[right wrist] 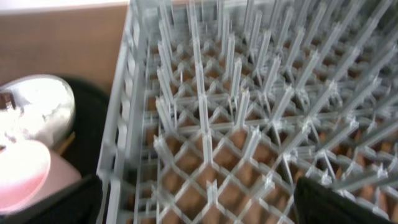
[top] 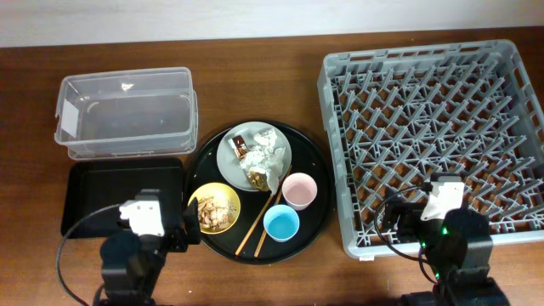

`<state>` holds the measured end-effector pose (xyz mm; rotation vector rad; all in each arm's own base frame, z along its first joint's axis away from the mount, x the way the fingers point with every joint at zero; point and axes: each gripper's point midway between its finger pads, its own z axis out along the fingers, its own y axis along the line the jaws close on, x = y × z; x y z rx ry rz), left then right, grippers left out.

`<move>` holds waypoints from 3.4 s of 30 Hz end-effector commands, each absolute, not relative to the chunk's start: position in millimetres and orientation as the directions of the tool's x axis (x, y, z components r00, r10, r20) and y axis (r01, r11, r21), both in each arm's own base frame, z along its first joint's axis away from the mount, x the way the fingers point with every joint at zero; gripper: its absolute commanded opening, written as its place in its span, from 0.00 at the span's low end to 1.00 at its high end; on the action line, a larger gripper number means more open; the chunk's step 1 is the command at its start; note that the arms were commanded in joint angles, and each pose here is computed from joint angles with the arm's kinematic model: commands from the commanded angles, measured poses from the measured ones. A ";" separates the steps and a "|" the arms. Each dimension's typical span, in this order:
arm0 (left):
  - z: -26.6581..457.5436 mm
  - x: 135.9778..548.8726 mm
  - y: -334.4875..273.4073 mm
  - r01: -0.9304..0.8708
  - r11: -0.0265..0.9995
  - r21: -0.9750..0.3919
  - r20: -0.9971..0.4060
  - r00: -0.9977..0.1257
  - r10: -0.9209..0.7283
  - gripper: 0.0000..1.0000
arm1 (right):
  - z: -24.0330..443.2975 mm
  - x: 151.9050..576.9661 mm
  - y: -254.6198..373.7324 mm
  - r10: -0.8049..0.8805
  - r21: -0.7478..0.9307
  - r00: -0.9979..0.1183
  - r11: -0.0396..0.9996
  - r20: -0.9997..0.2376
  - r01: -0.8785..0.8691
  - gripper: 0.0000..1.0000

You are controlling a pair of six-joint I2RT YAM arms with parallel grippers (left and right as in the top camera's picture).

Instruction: Sort waste into correct bins and load items into the dishwasher rack

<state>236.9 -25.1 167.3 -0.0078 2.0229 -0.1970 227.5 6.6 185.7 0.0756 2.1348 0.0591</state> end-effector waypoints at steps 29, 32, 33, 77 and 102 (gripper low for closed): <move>57.4 375.0 -153.1 0.079 0.982 -0.170 -0.450 -0.893 -0.006 0.00 | 200.4 221.8 17.6 0.067 0.084 -0.847 0.996 -0.527 0.027 0.99; 148.1 384.0 -121.4 0.021 0.987 -0.160 -0.619 -0.781 -0.084 0.00 | 200.4 221.8 17.6 0.067 0.084 -0.847 0.996 -0.527 0.027 0.99; 161.6 386.0 -110.5 -0.005 0.987 -0.158 -0.649 -0.754 -0.107 0.00 | 200.4 221.7 17.6 0.067 0.084 -0.847 0.996 -0.527 0.027 0.99; 166.6 441.8 20.7 -0.263 0.963 -0.052 -0.761 -0.615 -0.209 0.57 | 188.2 221.2 17.5 0.065 0.078 -0.881 0.996 -0.468 0.032 0.99; 93.8 271.2 -151.8 0.090 0.995 -0.041 -0.180 -0.980 0.081 0.00 | 187.3 219.3 18.7 0.065 0.084 -0.886 0.996 -0.460 0.029 0.99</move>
